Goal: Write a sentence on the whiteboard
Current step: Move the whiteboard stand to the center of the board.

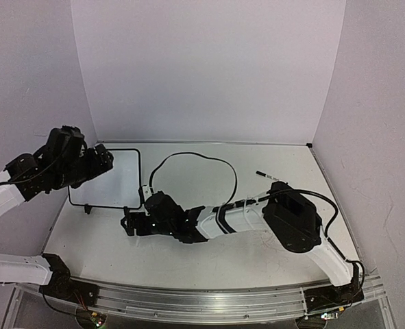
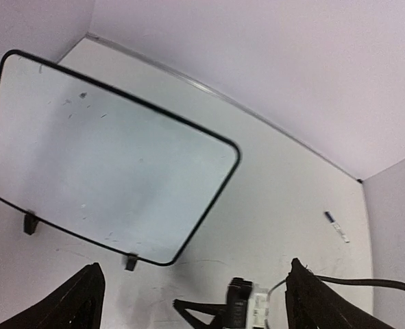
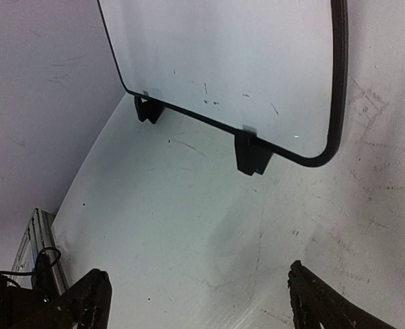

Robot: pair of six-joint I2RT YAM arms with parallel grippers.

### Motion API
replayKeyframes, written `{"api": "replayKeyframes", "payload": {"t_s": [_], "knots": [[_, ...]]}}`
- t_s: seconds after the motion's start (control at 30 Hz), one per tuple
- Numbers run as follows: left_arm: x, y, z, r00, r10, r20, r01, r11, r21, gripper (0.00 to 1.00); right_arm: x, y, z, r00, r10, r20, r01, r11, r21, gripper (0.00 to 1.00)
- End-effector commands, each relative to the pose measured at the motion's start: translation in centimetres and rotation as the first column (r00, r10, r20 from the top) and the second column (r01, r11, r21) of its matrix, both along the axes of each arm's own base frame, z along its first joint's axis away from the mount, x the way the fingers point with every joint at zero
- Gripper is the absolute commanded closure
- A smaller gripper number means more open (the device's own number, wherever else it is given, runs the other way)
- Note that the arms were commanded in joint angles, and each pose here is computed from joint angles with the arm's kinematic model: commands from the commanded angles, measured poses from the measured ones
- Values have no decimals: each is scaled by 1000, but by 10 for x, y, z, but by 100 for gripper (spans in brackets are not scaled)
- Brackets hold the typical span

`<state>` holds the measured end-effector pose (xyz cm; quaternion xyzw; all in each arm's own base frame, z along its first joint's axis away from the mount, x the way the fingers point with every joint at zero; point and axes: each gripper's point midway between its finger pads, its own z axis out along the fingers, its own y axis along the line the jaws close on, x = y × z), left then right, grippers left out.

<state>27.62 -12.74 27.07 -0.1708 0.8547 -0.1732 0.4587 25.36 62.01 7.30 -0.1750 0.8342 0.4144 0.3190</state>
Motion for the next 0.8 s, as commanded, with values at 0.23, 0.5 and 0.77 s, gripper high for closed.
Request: {"api": "replayKeyframes", "payload": {"t_s": [0.23,0.5,0.77], "knots": [[10,16,-131,969,58,-239,-33,993,110,26,36,-62,55,981,-175,85,171,984,52,8],[31,-25,-163,956,-84,-281,119,987,110,44,50,-121,64,972,-226,58,221,971,89,8],[33,-39,-207,924,-90,-373,169,968,183,52,63,-185,94,948,-304,90,287,944,163,7]]}}
